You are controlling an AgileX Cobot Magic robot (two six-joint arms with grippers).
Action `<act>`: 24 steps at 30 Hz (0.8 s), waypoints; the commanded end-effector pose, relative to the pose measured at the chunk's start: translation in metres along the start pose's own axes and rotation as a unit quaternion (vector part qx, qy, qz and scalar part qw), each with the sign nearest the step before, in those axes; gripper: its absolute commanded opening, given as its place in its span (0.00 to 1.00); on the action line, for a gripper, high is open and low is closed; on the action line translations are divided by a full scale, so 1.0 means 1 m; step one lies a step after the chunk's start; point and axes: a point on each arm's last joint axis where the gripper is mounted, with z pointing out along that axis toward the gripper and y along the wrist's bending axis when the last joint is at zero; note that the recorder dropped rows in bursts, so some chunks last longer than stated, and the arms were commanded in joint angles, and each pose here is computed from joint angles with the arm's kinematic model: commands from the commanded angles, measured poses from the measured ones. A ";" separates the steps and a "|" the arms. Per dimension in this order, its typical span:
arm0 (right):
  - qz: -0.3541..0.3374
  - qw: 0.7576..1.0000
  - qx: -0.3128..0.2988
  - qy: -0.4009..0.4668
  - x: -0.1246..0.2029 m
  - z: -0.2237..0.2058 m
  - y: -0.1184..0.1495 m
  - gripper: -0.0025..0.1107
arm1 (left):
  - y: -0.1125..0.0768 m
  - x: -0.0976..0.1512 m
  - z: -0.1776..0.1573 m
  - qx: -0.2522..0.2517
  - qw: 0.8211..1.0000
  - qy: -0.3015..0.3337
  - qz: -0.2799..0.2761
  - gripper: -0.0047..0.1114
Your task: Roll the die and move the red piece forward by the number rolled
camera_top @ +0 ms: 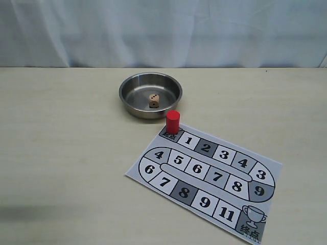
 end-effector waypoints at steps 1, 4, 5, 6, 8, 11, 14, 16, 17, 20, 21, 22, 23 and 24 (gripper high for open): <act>-0.001 1.000 0.002 -0.004 0.000 0.000 0.000 0.06 | -0.005 -0.017 0.023 0.009 0.998 0.059 0.032 0.05; -0.001 1.000 0.002 -0.004 0.000 0.000 0.000 0.06 | -0.020 -0.028 0.031 0.026 0.996 0.070 0.057 0.14; -0.001 1.000 0.002 -0.004 0.000 0.000 0.000 0.06 | -0.026 -0.031 0.033 0.033 0.995 0.069 0.068 0.19; -0.001 1.000 0.002 -0.004 0.000 0.000 0.000 0.06 | -0.032 -0.033 0.036 0.040 0.994 0.071 0.078 0.24; -0.001 1.000 0.002 -0.004 0.000 0.000 0.000 0.06 | -0.046 -0.039 0.040 0.056 0.992 0.068 0.093 0.35; -0.001 1.000 0.002 -0.004 0.000 0.000 0.000 0.06 | -0.066 -0.046 0.046 0.078 0.989 0.059 0.112 0.45; -0.001 1.000 0.002 -0.004 0.000 0.000 0.000 0.06 | -0.086 -0.053 0.055 0.096 0.985 0.061 0.129 0.47; -0.001 1.000 0.002 -0.004 0.000 0.000 0.000 0.06 | -0.098 -0.055 0.065 0.106 0.982 0.068 0.138 0.47; -0.001 1.000 0.002 -0.004 0.000 0.000 0.000 0.06 | -0.104 -0.055 0.071 0.110 0.981 0.075 0.143 0.47; -0.001 1.000 0.002 -0.004 0.000 0.000 0.000 0.06 | -0.121 -0.057 0.087 0.122 0.975 0.090 0.159 0.47; -0.001 1.000 0.002 -0.004 0.000 0.000 0.000 0.06 | -0.126 -0.058 0.093 0.125 0.973 0.093 0.168 0.48; -0.001 1.000 0.002 -0.004 0.000 0.000 0.000 0.06 | -0.133 -0.059 0.100 0.130 0.970 0.098 0.181 0.50; -0.001 1.000 0.002 -0.004 0.000 0.000 0.000 0.06 | -0.137 -0.060 0.105 0.133 0.967 0.101 0.191 0.52; -0.001 1.000 0.002 -0.004 0.000 0.000 0.000 0.06 | -0.142 -0.062 0.109 0.136 0.966 0.099 0.195 0.54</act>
